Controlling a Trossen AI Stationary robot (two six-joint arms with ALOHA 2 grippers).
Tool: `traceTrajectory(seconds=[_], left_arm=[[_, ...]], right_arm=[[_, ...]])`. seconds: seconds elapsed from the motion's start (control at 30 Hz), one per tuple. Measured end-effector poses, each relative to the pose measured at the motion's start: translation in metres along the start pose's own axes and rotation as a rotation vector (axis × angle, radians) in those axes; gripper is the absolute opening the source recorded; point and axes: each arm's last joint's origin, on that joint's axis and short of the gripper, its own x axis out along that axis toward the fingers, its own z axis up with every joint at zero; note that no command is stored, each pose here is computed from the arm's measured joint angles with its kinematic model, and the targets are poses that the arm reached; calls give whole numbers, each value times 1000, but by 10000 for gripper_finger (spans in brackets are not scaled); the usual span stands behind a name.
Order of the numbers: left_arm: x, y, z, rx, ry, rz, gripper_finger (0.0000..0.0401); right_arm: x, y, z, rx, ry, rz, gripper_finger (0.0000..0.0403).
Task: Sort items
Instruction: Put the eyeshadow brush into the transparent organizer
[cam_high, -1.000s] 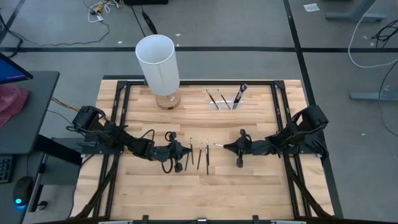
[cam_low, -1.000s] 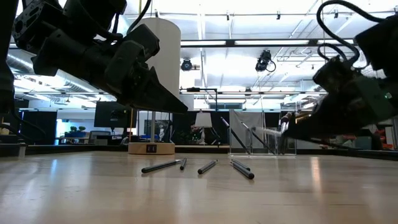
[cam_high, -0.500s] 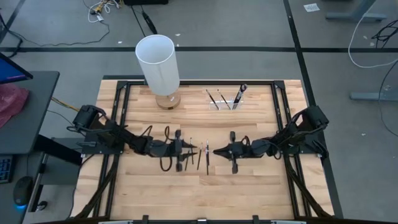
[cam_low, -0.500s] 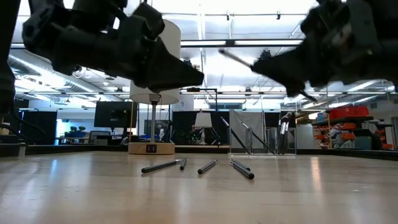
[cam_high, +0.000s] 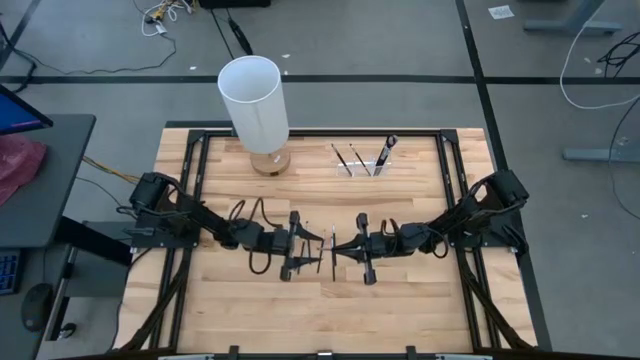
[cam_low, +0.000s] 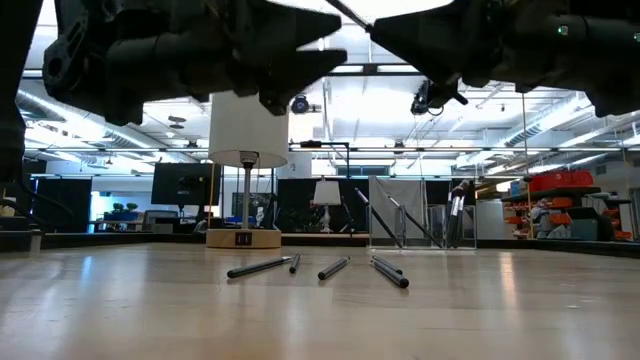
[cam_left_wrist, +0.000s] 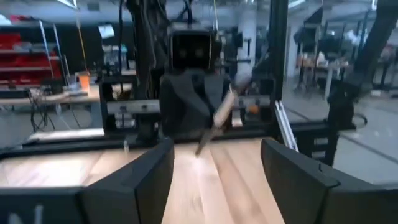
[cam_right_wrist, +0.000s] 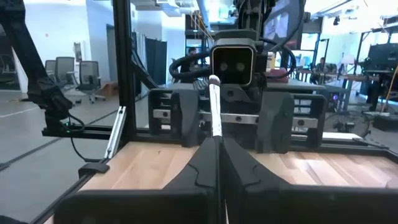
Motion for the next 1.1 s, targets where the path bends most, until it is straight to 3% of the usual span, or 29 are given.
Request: traceTrajectory(seconds=[0.33, 0.7, 0.87, 1.1], left_arm=[[18, -4, 16, -9, -56, -4, 169], [19, -5, 13, 6, -26, -3, 20], [18, -8, 11, 6, -5, -14, 20], [17, -9, 4, -18, 76, 15, 13]], right_arm=[[0, 0, 0, 1, -1, 1, 4], [0, 1, -1, 8, 14, 0, 5], [1, 1, -5, 41, 55, 4, 20], [-2, 1, -17, 55, 208, -22, 74]])
